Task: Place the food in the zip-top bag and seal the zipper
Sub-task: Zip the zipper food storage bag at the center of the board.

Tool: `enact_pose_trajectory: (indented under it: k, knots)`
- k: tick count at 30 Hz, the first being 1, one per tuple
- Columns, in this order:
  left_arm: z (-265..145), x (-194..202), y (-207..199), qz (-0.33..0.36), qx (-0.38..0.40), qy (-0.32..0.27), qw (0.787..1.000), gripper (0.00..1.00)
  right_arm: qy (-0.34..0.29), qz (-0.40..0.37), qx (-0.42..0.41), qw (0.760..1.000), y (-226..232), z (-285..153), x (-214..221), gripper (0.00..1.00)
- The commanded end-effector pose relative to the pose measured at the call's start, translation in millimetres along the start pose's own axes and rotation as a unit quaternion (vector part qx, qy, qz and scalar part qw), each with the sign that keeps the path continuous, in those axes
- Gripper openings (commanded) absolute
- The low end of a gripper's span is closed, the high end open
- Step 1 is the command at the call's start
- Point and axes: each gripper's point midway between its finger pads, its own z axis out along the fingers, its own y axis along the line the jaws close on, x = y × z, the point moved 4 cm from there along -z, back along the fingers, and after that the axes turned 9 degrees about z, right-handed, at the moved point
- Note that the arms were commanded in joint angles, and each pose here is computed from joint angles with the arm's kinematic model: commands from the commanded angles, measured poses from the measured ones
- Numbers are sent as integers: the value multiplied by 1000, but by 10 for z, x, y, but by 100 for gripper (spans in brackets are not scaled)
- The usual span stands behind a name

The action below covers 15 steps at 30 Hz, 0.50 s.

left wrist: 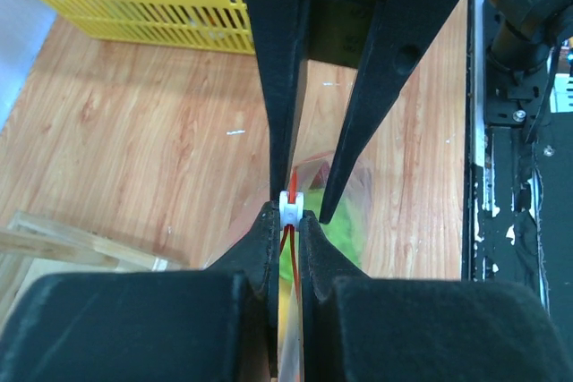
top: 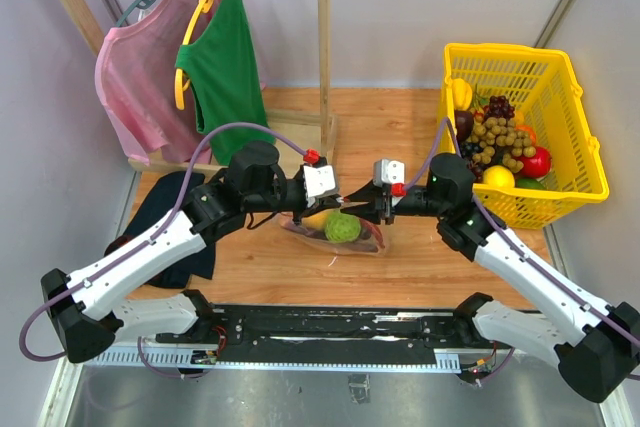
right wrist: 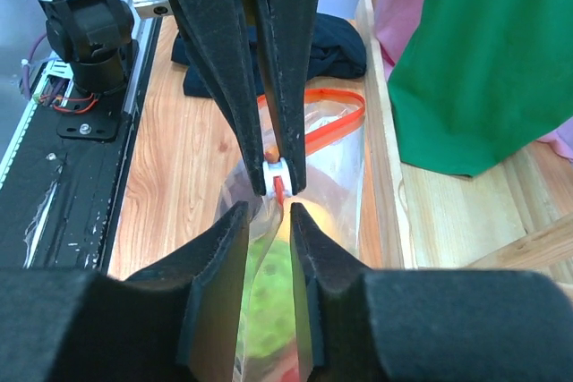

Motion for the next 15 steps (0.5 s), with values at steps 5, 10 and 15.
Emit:
enact_pose_trajectory:
  k: [5,10,15]
  knots:
    - [67,-212,-28,9,30,-54,998,0,-7,-3,-16,1000,-63,42,-82,20]
    - [68,-172,-8,-9,12,-48,999,11,-6,-1,-2,1000,-99,38,-89,1]
    - [50,-148,-20,-27,-3,-56,998,30,-13,-6,6,1000,-101,24,-109,1]
